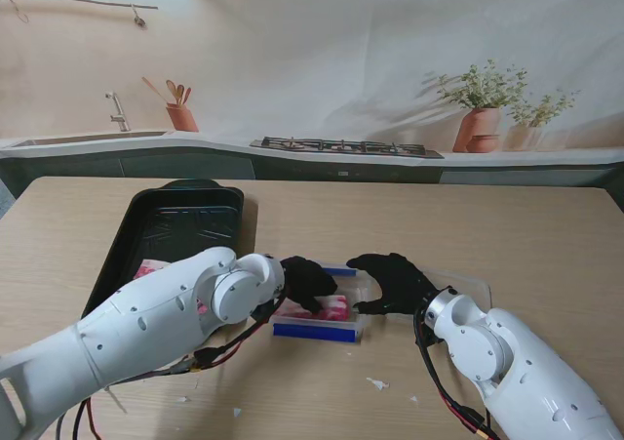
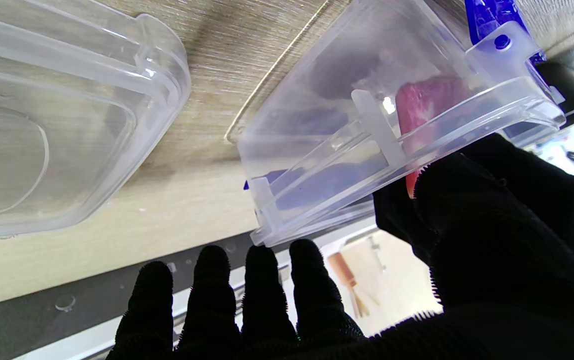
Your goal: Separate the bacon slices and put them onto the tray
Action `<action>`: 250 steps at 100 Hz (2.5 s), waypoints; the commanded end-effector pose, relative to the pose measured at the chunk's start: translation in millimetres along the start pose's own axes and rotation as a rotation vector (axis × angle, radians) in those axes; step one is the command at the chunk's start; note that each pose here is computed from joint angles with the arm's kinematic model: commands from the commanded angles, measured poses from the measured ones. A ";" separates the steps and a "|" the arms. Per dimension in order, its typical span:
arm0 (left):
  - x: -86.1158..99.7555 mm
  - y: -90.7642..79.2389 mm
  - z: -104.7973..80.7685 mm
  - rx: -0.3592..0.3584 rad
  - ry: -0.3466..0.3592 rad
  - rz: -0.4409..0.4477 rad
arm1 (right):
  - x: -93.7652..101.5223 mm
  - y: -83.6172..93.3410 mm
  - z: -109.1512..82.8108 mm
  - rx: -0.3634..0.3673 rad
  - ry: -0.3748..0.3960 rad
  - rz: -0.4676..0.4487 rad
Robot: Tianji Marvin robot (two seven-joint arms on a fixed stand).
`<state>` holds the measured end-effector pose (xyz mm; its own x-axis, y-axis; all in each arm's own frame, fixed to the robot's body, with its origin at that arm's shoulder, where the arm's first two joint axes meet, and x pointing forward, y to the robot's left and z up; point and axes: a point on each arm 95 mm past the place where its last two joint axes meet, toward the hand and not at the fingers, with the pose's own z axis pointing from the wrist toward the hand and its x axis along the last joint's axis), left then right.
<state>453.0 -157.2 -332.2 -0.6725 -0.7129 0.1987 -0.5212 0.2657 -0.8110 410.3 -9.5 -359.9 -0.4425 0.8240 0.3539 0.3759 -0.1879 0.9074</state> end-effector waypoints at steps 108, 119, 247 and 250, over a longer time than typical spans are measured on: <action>7.3 -37.6 -41.9 0.175 0.054 0.090 | 3.2 -3.9 0.5 0.013 0.004 0.007; 7.9 -45.1 -49.9 0.197 0.057 0.109 | 3.1 -3.9 0.4 0.012 0.004 0.007; -177.5 -56.7 -165.2 0.036 -0.328 0.405 | 7.3 -6.7 3.6 0.033 0.000 -0.010; -181.8 -54.7 -164.7 0.043 -0.328 0.409 | 7.3 -6.8 3.5 0.033 -0.001 -0.011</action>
<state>512.8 49.9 -229.0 -0.6246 -0.7240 -0.2929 -0.2229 0.5247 -0.8216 410.6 -4.3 -360.9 -0.4469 0.8264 0.3427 0.3818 -0.1703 0.9084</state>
